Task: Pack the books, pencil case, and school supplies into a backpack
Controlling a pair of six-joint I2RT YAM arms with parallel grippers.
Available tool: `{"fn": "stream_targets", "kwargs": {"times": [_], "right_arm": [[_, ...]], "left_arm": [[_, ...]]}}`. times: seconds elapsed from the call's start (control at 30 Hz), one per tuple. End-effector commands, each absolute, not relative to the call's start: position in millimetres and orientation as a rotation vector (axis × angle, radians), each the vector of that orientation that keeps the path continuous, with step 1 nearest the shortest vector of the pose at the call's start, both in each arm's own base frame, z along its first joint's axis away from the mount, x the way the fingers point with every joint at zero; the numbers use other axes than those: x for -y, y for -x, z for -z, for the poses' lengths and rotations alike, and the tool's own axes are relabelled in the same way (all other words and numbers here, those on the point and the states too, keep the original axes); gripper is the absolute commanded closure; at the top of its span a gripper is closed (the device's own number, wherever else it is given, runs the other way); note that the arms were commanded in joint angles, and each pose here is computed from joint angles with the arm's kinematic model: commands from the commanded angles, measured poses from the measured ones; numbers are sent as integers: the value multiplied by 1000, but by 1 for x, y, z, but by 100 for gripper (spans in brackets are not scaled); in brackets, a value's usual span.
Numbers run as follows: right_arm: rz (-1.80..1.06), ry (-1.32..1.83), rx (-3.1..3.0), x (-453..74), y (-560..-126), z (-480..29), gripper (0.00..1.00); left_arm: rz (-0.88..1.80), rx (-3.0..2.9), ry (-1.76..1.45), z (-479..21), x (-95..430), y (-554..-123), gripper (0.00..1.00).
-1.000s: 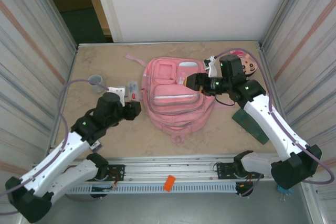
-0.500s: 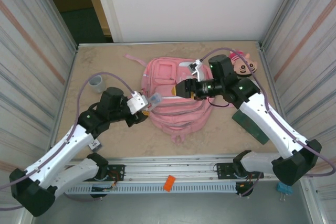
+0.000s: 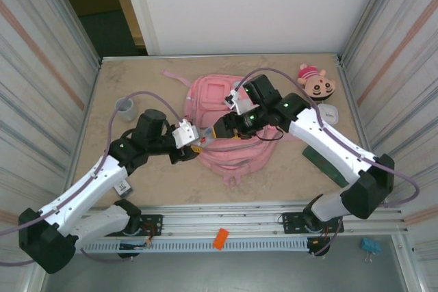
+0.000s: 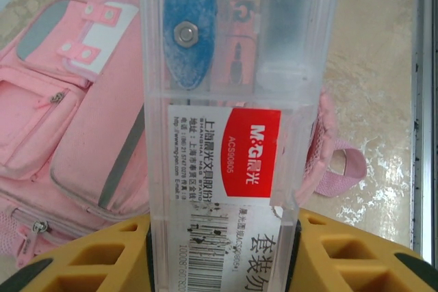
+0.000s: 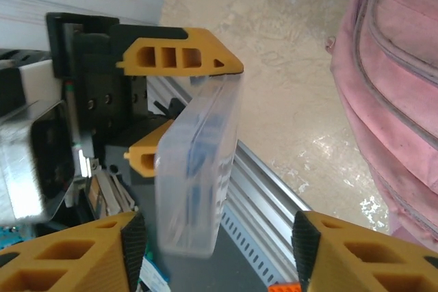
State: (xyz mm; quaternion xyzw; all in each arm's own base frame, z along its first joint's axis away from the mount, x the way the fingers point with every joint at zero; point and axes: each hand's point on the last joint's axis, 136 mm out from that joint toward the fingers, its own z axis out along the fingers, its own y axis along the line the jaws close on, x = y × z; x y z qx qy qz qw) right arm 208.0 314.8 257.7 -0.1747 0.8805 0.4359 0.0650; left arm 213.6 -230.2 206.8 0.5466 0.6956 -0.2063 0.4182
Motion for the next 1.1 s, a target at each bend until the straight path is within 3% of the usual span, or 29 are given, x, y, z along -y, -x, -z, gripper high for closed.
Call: {"fn": "stream_targets", "kwargs": {"times": [0.0, 0.17, 0.23, 0.47, 0.67, 0.93, 1.07], "right_arm": [[-1361, 605, -2614, -324, -207, -268, 47], [-1377, 600, -2594, -324, -210, -271, 79], [-1376, 545, -2576, -313, -216, -275, 85], [-1383, 78, -2402, -225, -259, -295, 89], [-1326, -196, -2301, -154, -267, -298, 89], [-1280, -308, -2335, -130, -264, -279, 90], [-1253, -350, -2350, -123, -264, -270, 90]], "left_arm": [[553, -1640, -1390, -231, 242, -212, 65], [526, -1663, -1378, -230, 244, -219, 63], [505, -1679, -1356, -230, 244, -225, 56], [417, -1678, -1387, -217, 264, -243, 33], [246, -1715, -1433, -185, 286, -276, 22], [115, -1754, -1436, -149, 305, -322, 17], [53, -1785, -1381, -135, 307, -342, 23]]}}
